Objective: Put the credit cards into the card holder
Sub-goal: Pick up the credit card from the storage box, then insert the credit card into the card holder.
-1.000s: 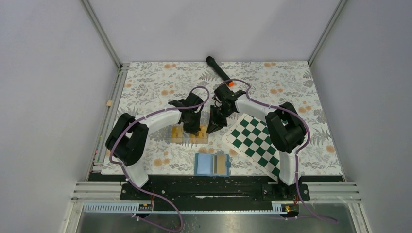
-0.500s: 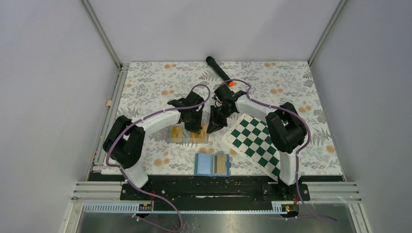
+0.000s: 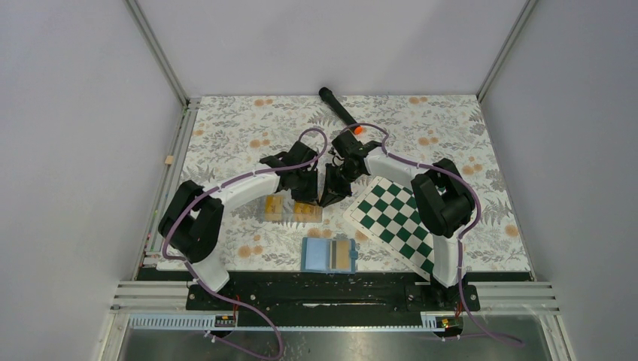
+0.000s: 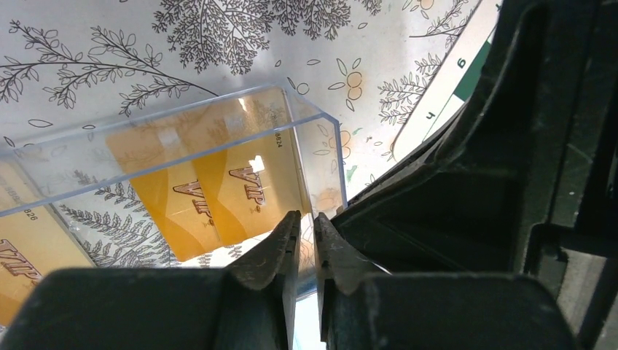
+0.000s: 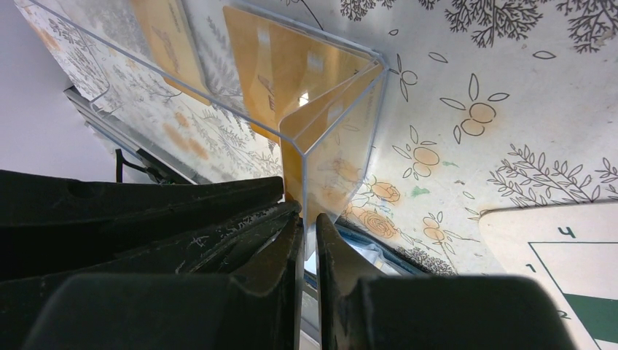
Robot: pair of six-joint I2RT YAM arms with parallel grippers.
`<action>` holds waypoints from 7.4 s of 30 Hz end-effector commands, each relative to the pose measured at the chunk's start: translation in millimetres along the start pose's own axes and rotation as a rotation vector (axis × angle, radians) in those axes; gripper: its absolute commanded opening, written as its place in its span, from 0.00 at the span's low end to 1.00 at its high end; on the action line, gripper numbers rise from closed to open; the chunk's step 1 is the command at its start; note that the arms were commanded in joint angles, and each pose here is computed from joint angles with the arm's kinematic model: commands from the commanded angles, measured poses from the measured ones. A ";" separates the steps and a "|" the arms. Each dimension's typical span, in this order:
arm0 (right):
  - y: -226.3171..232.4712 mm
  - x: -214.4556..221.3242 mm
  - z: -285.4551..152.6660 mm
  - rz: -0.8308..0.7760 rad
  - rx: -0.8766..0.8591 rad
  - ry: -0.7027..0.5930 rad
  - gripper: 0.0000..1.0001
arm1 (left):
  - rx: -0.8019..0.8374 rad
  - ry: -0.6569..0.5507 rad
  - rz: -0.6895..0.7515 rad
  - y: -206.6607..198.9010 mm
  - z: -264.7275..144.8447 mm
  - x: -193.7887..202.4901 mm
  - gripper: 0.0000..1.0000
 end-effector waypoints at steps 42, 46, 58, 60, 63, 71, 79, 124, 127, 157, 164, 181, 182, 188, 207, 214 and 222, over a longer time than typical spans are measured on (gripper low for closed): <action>47.4 20.8 -89.0 -0.164 -0.091 -0.237 0.50 | 0.150 -0.221 -0.004 -14.2 -72.5 -9.3 0.00; 50.6 42.9 -125.0 -0.196 -0.125 -0.320 0.67 | 0.252 -0.278 0.001 -15.0 -109.3 2.8 0.00; 41.7 113.9 -144.0 -0.173 -0.434 -0.317 0.76 | 0.925 -0.094 -0.085 0.2 -125.7 82.2 0.00; 39.5 119.2 -139.5 -0.164 -0.491 -0.306 0.73 | 1.014 -0.069 -0.082 1.5 -128.1 92.1 0.00; 38.2 122.4 -130.6 -0.178 -0.572 -0.276 0.71 | 1.087 -0.033 -0.074 3.1 -128.9 103.3 0.00; 59.1 117.3 -112.4 -0.220 -0.686 -0.242 0.45 | 1.081 0.006 -0.075 4.7 -123.2 112.9 0.00; 59.5 117.7 -111.6 -0.223 -0.722 -0.269 0.01 | 1.021 0.008 -0.103 11.8 -114.3 115.9 0.10; -63.6 128.6 9.3 -0.017 -0.327 -0.225 0.00 | 0.157 0.072 -0.257 84.5 -20.6 129.4 0.13; -63.3 128.2 9.5 -0.012 -0.332 -0.221 0.00 | 0.144 0.079 -0.258 85.1 -18.4 129.8 0.08; -54.6 150.6 17.5 0.055 -0.374 -0.143 0.00 | 0.099 0.127 -0.271 83.7 -5.5 133.5 0.00; -57.0 157.4 13.0 0.043 -0.317 -0.111 0.00 | 0.086 0.131 -0.262 83.8 -4.0 133.3 0.00; -54.8 149.9 25.0 0.035 -0.354 -0.041 0.00 | 0.065 0.147 -0.198 73.5 -3.2 124.1 0.00; -54.1 149.0 25.8 0.034 -0.355 -0.041 0.00 | 0.066 0.147 -0.197 72.6 -3.1 123.8 0.00; -48.1 145.5 28.8 0.031 -0.353 -0.034 0.02 | 0.064 0.153 -0.189 70.8 -1.7 123.6 0.00; -45.8 152.9 10.6 -0.031 -0.030 0.014 0.56 | 0.068 0.158 -0.184 66.2 -1.3 122.8 0.00; -39.6 151.5 13.3 -0.042 0.021 0.042 0.59 | 0.091 0.166 -0.180 56.5 2.1 120.4 0.00; -26.5 146.1 24.4 0.001 -0.059 0.047 0.59 | 0.110 0.180 -0.172 43.7 6.4 121.5 0.00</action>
Point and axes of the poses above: each gripper's point midway between its finger pads, its own z axis out along the fingers, its own y axis along the line the jaws close on, x = y × z, the point moved 10 cm from there along -z, back along the fingers, and after that the axes turned 12 degrees about -z, right-handed, at the moved point
